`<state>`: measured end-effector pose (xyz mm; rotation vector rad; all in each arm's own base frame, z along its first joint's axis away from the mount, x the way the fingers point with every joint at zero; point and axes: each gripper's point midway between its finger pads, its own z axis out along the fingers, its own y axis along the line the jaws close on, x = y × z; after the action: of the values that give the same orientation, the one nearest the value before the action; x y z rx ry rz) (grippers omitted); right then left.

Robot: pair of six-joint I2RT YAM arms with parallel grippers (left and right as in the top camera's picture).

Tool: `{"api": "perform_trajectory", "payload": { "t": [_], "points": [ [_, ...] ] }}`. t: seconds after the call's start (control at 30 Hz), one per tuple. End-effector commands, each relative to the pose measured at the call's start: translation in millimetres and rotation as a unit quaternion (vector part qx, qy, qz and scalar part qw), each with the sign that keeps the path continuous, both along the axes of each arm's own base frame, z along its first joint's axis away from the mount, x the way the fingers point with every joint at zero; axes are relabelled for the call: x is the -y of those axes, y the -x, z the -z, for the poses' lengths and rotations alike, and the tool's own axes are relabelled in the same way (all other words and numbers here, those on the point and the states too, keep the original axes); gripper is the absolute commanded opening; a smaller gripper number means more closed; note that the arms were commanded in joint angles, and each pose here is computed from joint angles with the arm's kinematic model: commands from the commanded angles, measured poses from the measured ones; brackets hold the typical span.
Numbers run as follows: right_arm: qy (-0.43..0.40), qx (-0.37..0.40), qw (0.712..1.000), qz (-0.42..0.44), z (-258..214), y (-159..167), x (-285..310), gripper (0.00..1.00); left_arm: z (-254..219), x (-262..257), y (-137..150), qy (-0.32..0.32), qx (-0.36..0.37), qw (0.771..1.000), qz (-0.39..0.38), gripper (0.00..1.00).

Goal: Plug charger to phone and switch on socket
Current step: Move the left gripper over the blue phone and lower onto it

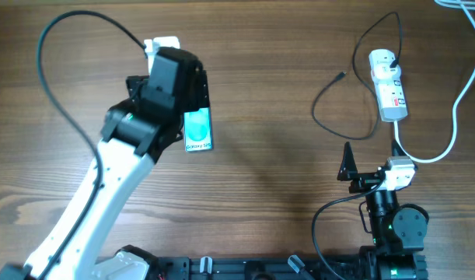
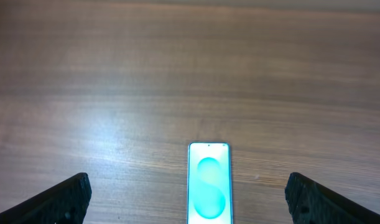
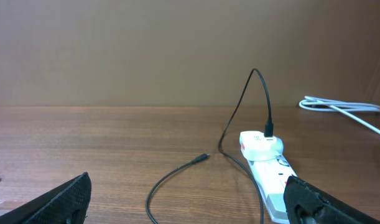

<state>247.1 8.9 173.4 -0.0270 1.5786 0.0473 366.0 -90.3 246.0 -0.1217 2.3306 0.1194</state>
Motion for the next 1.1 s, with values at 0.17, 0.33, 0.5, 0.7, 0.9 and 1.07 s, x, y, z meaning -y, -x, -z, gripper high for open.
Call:
{"api": "perform_trajectory", "payload": {
  "t": [0.17, 0.33, 0.5, 0.7, 0.9, 1.07],
  "points": [
    [0.005, 0.004, 1.000, -0.005, -1.5, 0.4, -1.5, 1.00, 81.5, 25.6, -19.2, 0.004, -0.106, 0.994, 0.008, 1.00],
    [0.005, 0.004, 1.000, -0.005, -1.5, 0.4, -1.5, 1.00, 131.7, 36.5, -18.8, 0.009, -0.176, 0.984, 0.021, 1.00],
    [0.005, 0.004, 1.000, -0.005, -1.4, 0.4, -1.5, 1.00, 163.7, 18.0, -26.7, 0.087, -0.231, 0.969, 0.004, 1.00],
    [0.005, 0.004, 1.000, -0.005, -1.5, 0.4, -1.5, 1.00, 191.1, 14.3, -30.3, 0.114, -0.265, 0.957, 0.020, 1.00],
    [0.005, 0.004, 1.000, -0.005, -1.5, 0.4, -1.5, 1.00, 228.4, 12.5, -15.1, 0.084, -0.321, 0.942, 0.043, 1.00],
    [0.005, 0.004, 1.000, -0.005, -1.5, 0.4, -1.4, 1.00, 234.8, 19.9, -9.2, 0.073, -0.334, 0.938, 0.060, 1.00]
  ]
}}
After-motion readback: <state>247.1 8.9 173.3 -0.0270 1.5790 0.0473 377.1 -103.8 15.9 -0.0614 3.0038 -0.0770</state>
